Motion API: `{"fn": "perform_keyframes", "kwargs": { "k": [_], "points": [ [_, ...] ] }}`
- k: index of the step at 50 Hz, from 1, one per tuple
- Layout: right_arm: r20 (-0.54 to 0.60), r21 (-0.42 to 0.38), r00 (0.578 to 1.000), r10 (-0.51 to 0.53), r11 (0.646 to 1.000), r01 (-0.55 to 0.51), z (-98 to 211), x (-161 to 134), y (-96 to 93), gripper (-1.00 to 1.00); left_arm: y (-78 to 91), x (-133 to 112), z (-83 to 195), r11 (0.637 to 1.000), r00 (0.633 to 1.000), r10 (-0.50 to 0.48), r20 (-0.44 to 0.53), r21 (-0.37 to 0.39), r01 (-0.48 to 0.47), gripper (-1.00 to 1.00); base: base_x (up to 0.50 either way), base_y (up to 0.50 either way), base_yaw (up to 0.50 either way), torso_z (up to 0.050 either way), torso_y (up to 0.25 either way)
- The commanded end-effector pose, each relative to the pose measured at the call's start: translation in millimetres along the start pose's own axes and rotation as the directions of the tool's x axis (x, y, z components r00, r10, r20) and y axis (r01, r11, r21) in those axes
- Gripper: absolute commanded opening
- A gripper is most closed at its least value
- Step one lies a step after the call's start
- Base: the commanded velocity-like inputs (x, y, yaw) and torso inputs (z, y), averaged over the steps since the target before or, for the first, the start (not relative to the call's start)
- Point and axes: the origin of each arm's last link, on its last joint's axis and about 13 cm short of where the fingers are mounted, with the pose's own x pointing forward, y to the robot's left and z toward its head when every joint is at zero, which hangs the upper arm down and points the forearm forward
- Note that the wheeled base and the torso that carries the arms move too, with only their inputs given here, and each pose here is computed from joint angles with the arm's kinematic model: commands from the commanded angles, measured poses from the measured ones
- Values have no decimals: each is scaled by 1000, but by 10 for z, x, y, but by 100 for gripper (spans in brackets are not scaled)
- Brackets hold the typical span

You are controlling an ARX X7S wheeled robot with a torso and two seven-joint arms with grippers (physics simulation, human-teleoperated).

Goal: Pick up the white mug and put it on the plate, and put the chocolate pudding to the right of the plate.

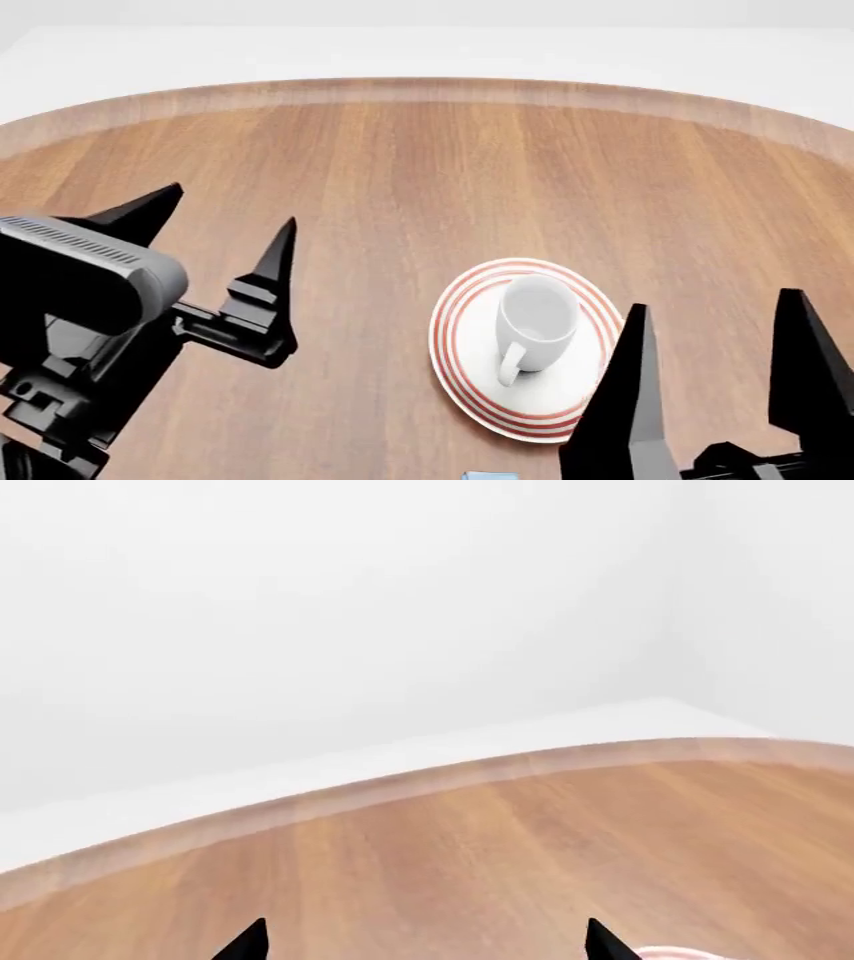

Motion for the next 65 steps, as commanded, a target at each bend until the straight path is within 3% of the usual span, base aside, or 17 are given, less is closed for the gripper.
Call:
{"fn": "perform_keyframes", "kwargs": {
  "k": [1,16,21,31,36,42,44,52,53,58,64,65],
  "points": [
    [-66,-1,997,27,1000,-27,109,-10,173,100,-5,5,28,1000,998,7,61,10,-8,100,0,0,0,0,0],
    [-239,34,969,62,998,-56,174,-76,415,100,-18,16,0,1000,999,5,53,3,-5,100,0,0,0,0,0],
    [-332,64,943,29,998,-9,170,-80,472,100,-26,13,4,1000,999,0,53,6,0,100,0,0,0,0,0],
    [-386,21,922,23,1000,-16,168,-105,583,100,-58,24,-6,1000,999,-10,45,7,9,100,0,0,0,0,0],
    [-484,3,875,-16,1000,20,103,-133,607,100,-60,30,-9,1000,999,-11,43,7,11,100,0,0,0,0,0],
    [-508,-88,854,-115,993,82,82,-135,647,100,-68,37,-21,1000,999,-16,38,2,16,100,0,0,0,0,0],
    [-537,-140,829,-156,986,94,64,-156,662,100,-69,39,-23,1000,999,-18,37,2,18,100,0,0,0,0,0],
    [-639,-217,742,-202,973,78,25,-252,723,100,-75,49,-26,1000,999,-25,32,-5,26,100,0,0,0,0,0],
    [-667,-230,715,-212,970,73,10,-274,726,100,-77,49,-25,1000,999,-26,31,-7,26,100,0,0,0,0,0],
    [-711,-227,675,-197,973,45,13,-335,758,100,-76,51,-30,1000,999,-26,28,-12,27,100,0,0,0,0,0],
    [-814,-168,563,-144,986,10,-19,-418,813,100,-80,54,-35,999,999,-29,24,-16,29,100,0,0,0,0,0],
    [-758,-225,637,-140,973,-53,-93,-305,698,100,-80,54,-36,999,999,-29,23,-17,29,100,0,0,0,0,0]
  ]
}}
